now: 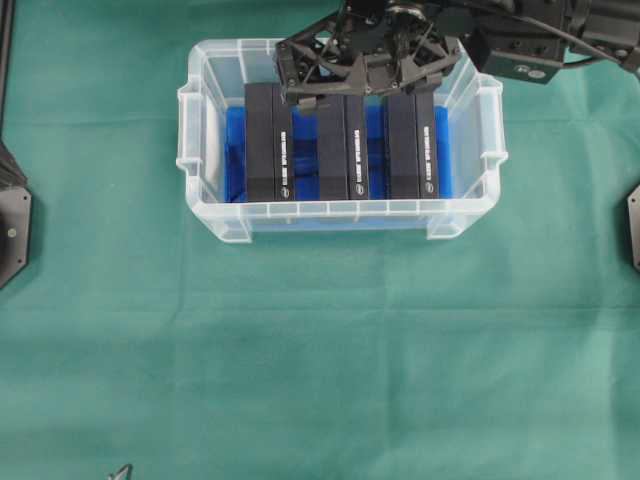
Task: Take the box out of the case with the right arm.
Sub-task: 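Move the open right gripper over the middle black box in the bin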
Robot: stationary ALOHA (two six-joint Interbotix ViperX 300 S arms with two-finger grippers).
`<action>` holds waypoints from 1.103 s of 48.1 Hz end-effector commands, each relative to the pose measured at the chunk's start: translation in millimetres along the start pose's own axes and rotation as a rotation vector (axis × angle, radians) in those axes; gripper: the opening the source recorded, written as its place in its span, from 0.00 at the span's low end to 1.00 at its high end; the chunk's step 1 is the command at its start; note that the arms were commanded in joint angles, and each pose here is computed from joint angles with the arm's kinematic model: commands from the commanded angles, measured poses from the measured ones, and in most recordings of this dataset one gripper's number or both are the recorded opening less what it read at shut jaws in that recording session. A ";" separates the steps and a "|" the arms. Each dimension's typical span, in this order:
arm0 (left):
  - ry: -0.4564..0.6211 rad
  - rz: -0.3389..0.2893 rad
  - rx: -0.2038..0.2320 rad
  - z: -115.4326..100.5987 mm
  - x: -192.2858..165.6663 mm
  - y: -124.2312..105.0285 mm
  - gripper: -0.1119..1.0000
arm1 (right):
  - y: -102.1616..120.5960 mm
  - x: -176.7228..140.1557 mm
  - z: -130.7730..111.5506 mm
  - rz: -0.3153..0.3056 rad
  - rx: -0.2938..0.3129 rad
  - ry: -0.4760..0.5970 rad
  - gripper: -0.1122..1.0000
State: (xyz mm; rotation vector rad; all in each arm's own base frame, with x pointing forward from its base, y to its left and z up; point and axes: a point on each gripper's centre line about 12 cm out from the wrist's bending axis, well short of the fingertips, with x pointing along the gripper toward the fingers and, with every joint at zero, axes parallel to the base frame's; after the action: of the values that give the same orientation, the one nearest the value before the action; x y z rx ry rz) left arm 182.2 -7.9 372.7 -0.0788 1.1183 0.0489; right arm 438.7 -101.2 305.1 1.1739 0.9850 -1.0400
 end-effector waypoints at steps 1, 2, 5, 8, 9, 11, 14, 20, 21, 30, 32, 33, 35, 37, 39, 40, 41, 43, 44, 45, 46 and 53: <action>-0.029 -0.004 0.004 4.5 -7.8 -0.8 0.10 | 5.0 -16.3 0.1 0.055 -0.003 -0.014 0.93; -0.027 -0.004 0.004 4.3 -7.8 -0.8 0.10 | 5.4 -15.6 0.2 0.057 -0.003 -0.014 0.93; -0.027 -0.004 0.005 4.2 -7.8 -1.1 0.10 | 6.3 -15.7 0.4 0.064 -0.005 -0.016 0.93; -0.027 -0.004 0.005 4.2 -7.8 -1.1 0.10 | 7.4 -14.2 0.6 0.069 -0.005 -0.017 0.93; -0.027 -0.004 0.004 4.3 -7.8 -0.8 0.10 | 7.4 -14.2 0.6 0.069 -0.005 -0.017 0.93; -0.027 -0.004 0.004 4.3 -7.8 -0.8 0.10 | 7.9 -14.7 0.6 0.072 -0.005 -0.017 0.93; -0.027 -0.004 0.004 4.3 -7.8 -0.8 0.10 | 7.8 -13.5 0.5 0.069 -0.006 -0.016 0.93; -0.026 -0.004 0.004 4.5 -7.4 -0.8 0.10 | 7.8 -13.5 0.5 0.069 -0.006 -0.016 0.93; -0.027 -0.004 0.004 4.3 -7.8 -0.8 0.10 | 7.6 -13.5 0.5 0.068 -0.006 -0.015 0.93; -0.026 -0.004 0.004 4.5 -7.4 -0.8 0.10 | 7.7 -12.7 0.3 0.067 -0.006 -0.014 0.93; -0.026 -0.004 0.004 4.5 -7.4 -0.8 0.10 | 7.7 -12.7 0.3 0.067 -0.006 -0.014 0.93; -0.026 -0.004 0.004 4.5 -7.4 -0.8 0.10 | 7.6 -12.7 0.1 0.065 -0.006 -0.012 0.93; -0.026 -0.004 0.004 4.5 -7.4 -0.8 0.10 | 7.7 -12.0 0.2 0.064 -0.006 -0.013 0.93; -0.026 -0.004 0.004 4.5 -7.4 -0.8 0.10 | 7.7 -12.0 0.1 0.064 -0.006 -0.011 0.93; -0.026 -0.004 0.004 4.5 -7.4 -0.8 0.10 | 7.7 -12.0 0.2 0.064 -0.006 -0.013 0.93; -0.026 -0.004 0.004 4.5 -7.4 -0.8 0.10 | 7.7 -12.0 0.1 0.064 -0.006 -0.011 0.93; -0.027 -0.004 0.004 4.7 -7.4 -0.9 0.10 | 7.9 -12.0 0.3 0.065 -0.006 -0.013 0.93; -0.026 -0.004 0.004 4.5 -7.4 -0.8 0.10 | 7.6 -12.7 0.1 0.065 -0.006 -0.012 0.93; -0.026 -0.004 0.004 4.5 -7.4 -0.8 0.10 | 7.7 -12.0 0.2 0.064 -0.006 -0.013 0.93; -0.026 -0.004 0.004 4.5 -7.4 -0.8 0.10 | 7.7 -12.0 0.2 0.064 -0.006 -0.013 0.93; -0.026 -0.004 0.004 4.5 -7.4 -0.8 0.10 | 7.7 -12.0 0.1 0.064 -0.006 -0.011 0.93; -0.026 -0.004 0.004 4.5 -7.4 -0.8 0.10 | 7.7 -12.0 0.1 0.064 -0.006 -0.011 0.93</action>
State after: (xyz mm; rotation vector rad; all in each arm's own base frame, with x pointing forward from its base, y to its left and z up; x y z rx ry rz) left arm 182.0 -8.0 372.7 -0.0798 1.1200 0.0479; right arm 443.2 -100.8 302.4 1.1778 0.9734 -1.0227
